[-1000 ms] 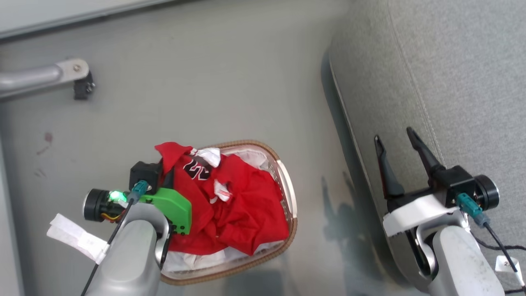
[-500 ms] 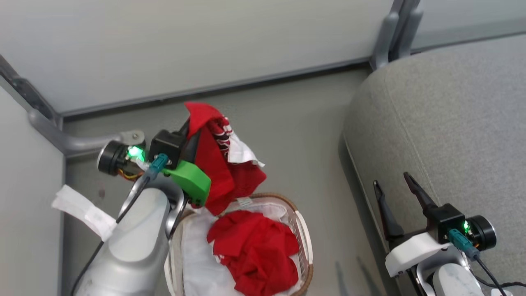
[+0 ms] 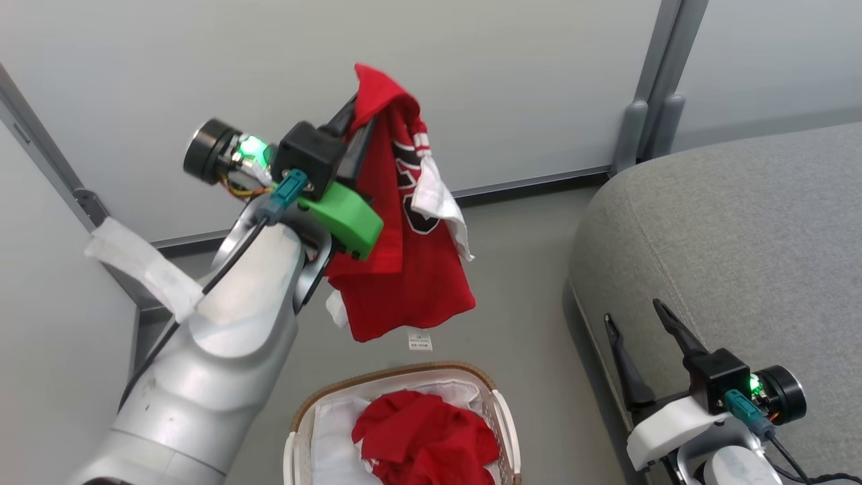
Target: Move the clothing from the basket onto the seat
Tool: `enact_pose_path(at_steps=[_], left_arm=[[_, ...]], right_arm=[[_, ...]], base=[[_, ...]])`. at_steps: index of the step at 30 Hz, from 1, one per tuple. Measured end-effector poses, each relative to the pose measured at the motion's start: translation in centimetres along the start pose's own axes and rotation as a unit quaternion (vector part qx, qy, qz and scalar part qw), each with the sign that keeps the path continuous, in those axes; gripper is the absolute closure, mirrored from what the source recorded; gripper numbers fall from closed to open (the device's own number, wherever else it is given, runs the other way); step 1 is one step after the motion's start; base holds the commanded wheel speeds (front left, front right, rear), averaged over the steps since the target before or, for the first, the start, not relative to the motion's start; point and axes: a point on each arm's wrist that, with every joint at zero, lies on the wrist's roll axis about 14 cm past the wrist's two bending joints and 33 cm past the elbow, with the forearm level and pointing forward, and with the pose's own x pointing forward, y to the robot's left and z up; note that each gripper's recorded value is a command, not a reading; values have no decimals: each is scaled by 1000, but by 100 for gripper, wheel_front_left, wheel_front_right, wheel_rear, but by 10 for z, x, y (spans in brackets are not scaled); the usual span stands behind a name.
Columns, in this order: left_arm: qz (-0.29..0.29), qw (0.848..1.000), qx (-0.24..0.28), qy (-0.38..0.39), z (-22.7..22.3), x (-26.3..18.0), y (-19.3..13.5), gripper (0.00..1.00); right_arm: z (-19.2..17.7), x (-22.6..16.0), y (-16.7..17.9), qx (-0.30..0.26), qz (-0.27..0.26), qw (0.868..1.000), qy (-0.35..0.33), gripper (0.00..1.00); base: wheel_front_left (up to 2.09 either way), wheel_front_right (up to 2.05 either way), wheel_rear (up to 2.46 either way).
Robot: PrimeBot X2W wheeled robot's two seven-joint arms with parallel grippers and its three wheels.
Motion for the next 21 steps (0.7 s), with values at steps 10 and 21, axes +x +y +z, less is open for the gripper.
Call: enact_pose_path(at_steps=[10,21], left_arm=[[-25,997,33,-64,58,23,0,100],[-61,992,39,-100,88,29,-22,100]], right_arm=[[3,8,41,9,62,998,-5,0],[6,28,84,57,126,990,-3,0]], base=[[0,0,0],[0,0,0]])
